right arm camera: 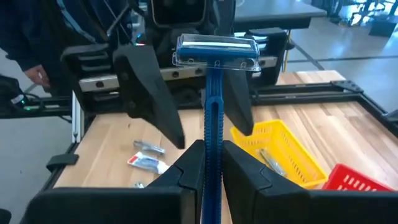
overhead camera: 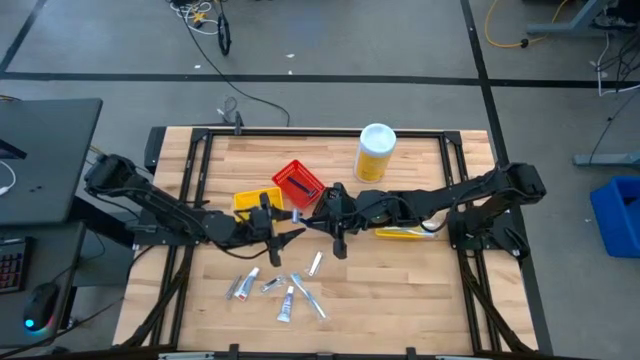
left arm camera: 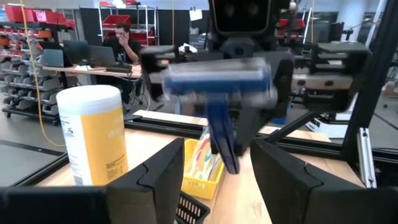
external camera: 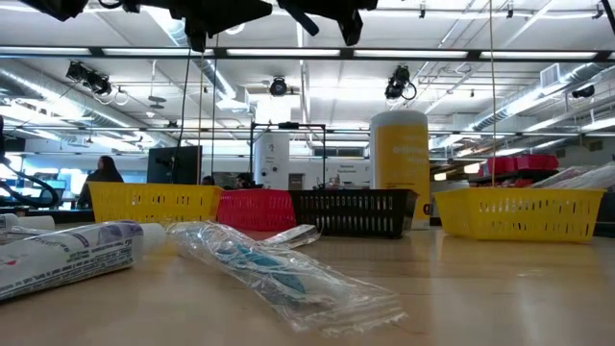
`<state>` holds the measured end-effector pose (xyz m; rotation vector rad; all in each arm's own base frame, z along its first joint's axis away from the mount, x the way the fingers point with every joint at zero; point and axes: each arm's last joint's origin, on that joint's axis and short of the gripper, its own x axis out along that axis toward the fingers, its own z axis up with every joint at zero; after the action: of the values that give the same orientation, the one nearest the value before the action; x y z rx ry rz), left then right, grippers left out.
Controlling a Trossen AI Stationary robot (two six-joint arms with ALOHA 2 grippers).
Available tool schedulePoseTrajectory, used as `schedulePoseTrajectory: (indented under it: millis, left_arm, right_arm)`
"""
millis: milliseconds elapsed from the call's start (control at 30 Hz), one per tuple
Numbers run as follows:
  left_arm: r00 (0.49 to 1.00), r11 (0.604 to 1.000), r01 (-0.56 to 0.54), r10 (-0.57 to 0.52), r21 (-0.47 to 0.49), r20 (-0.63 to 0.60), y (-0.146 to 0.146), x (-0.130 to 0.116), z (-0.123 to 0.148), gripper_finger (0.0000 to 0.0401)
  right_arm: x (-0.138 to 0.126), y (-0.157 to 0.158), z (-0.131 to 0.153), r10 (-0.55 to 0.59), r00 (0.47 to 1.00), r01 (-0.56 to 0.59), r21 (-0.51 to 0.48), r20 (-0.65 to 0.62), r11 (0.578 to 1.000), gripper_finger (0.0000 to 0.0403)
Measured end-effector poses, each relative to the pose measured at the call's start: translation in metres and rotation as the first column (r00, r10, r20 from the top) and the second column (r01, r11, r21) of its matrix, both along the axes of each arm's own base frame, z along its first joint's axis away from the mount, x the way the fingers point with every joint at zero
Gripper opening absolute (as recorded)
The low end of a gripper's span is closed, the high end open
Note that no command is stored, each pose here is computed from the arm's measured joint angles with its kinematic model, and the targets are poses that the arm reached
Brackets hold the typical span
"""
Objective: Pick & Place Travel size toiletries
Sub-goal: Put the razor into the red bin
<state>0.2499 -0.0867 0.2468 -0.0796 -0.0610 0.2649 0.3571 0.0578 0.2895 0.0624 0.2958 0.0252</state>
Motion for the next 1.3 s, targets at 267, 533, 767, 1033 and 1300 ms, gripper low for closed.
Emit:
schedulePoseTrajectory:
  millis: [267, 533, 767, 1033, 1300]
  left_arm:
    - [0.999, 1.0, 0.028, -0.029, 0.009, 0.043, -0.001, 0.0, 0.005, 0.0156]
    - [0.999, 1.0, 0.005, -0.005, 0.005, 0.043, 0.005, 0.002, 0.005, 0.0125]
    - [0.998, 0.999, 0.048, -0.046, -0.024, 0.048, 0.012, 0.005, 0.004, 0.0088]
    - [0.999, 0.999, 0.04, -0.039, -0.024, 0.028, 0.012, 0.005, 0.002, 0.0054]
    - [0.999, 0.999, 0.027, -0.027, -0.018, 0.019, 0.013, 0.005, 0.001, 0.0049]
  right_arm:
    - [-0.001, 0.0, -0.002, -0.002, 1.0, 0.002, 0.004, -0.017, 1.0, 0.0052]
    - [0.003, 0.001, -0.003, -0.001, 1.0, 0.001, 0.007, 0.003, 1.0, 0.0052]
    - [0.013, 0.002, -0.015, 0.003, 1.0, -0.003, -0.016, 0.012, 1.0, 0.0052]
    - [0.014, -0.001, -0.012, 0.005, 0.999, -0.003, -0.038, 0.04, 0.999, 0.0052]
    - [0.013, -0.002, -0.013, -0.014, 1.0, 0.016, -0.053, 0.024, 0.998, 0.0056]
